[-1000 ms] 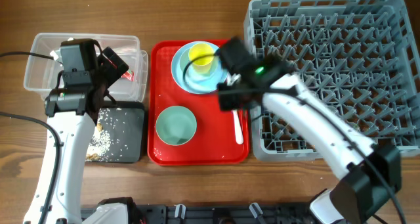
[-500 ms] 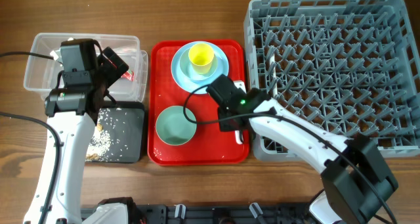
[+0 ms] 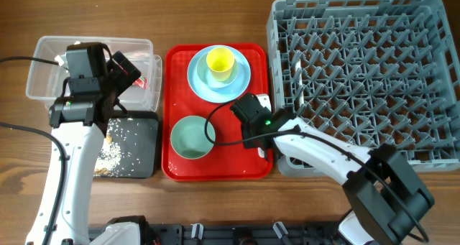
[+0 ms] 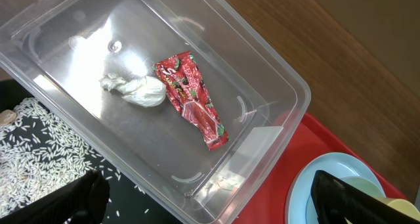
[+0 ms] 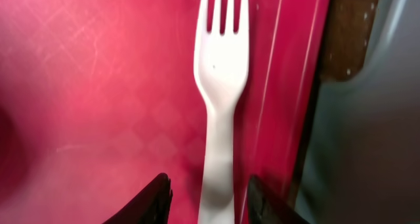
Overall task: Sort waste into correct bins and load items into the dishwasher rack
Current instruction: 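Lift the fork and carry it right into the grey rack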
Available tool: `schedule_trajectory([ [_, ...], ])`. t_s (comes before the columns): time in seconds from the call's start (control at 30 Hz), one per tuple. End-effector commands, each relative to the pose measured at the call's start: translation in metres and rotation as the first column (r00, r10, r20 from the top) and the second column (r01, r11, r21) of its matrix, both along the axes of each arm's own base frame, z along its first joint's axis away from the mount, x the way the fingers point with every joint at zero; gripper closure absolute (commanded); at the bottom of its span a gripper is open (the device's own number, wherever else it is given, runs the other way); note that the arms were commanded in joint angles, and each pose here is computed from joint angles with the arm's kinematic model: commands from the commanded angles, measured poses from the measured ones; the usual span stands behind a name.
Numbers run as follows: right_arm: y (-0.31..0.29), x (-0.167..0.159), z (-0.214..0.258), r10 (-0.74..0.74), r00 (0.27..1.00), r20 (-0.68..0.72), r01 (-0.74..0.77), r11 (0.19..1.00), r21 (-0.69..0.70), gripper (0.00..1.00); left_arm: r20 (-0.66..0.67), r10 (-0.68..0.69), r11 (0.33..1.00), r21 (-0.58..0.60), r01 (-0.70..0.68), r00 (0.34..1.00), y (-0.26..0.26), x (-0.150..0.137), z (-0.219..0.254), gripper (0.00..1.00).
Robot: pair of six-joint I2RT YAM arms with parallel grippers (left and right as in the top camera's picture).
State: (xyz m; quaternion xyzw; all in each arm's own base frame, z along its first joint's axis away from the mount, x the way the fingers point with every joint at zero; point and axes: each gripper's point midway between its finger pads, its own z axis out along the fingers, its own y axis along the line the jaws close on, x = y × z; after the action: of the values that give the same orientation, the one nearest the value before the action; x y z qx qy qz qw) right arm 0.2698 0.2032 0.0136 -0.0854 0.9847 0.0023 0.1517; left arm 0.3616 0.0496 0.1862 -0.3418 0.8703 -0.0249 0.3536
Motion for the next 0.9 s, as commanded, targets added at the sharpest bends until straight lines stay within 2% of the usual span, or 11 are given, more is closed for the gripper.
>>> schedule_trajectory([
  [0.0, -0.007, 0.001, -0.014, 0.045, 0.999, -0.004, -0.045, 0.997, -0.066, 0.6, 0.017, 0.008, 1.0, 0.009, -0.008, 1.0, 0.003, 0.001, 0.007, 0.0],
  [0.17, -0.01, 0.003, -0.021, 0.057, 0.998, -0.003, -0.057, 0.994, -0.093, 0.61, 0.017, 0.008, 1.0, 0.009, -0.008, 1.0, 0.003, 0.001, 0.007, 0.0],
  [0.4, -0.003, 0.01, -0.016, 0.099, 0.995, 0.017, -0.097, 0.992, -0.083, 0.67, 0.017, 0.008, 1.0, 0.009, -0.008, 1.0, 0.003, 0.001, 0.007, 0.0],
  [0.57, 0.017, 0.021, 0.001, 0.114, 0.993, 0.035, -0.114, 0.993, -0.017, 0.76, 0.017, 0.008, 1.0, 0.009, -0.008, 1.0, 0.003, 0.001, 0.007, 0.0],
  [0.73, 0.031, 0.032, 0.027, 0.114, 0.991, 0.072, -0.117, 0.993, 0.033, 0.93, 0.017, 0.008, 1.0, 0.009, -0.008, 1.0, 0.003, 0.001, 0.007, 0.0],
  [0.87, 0.035, 0.044, 0.064, 0.1, 0.989, 0.109, -0.107, 0.993, 0.057, 0.96, 0.017, 0.008, 1.0, 0.009, -0.008, 1.0, 0.003, 0.001, 0.007, 0.0],
])
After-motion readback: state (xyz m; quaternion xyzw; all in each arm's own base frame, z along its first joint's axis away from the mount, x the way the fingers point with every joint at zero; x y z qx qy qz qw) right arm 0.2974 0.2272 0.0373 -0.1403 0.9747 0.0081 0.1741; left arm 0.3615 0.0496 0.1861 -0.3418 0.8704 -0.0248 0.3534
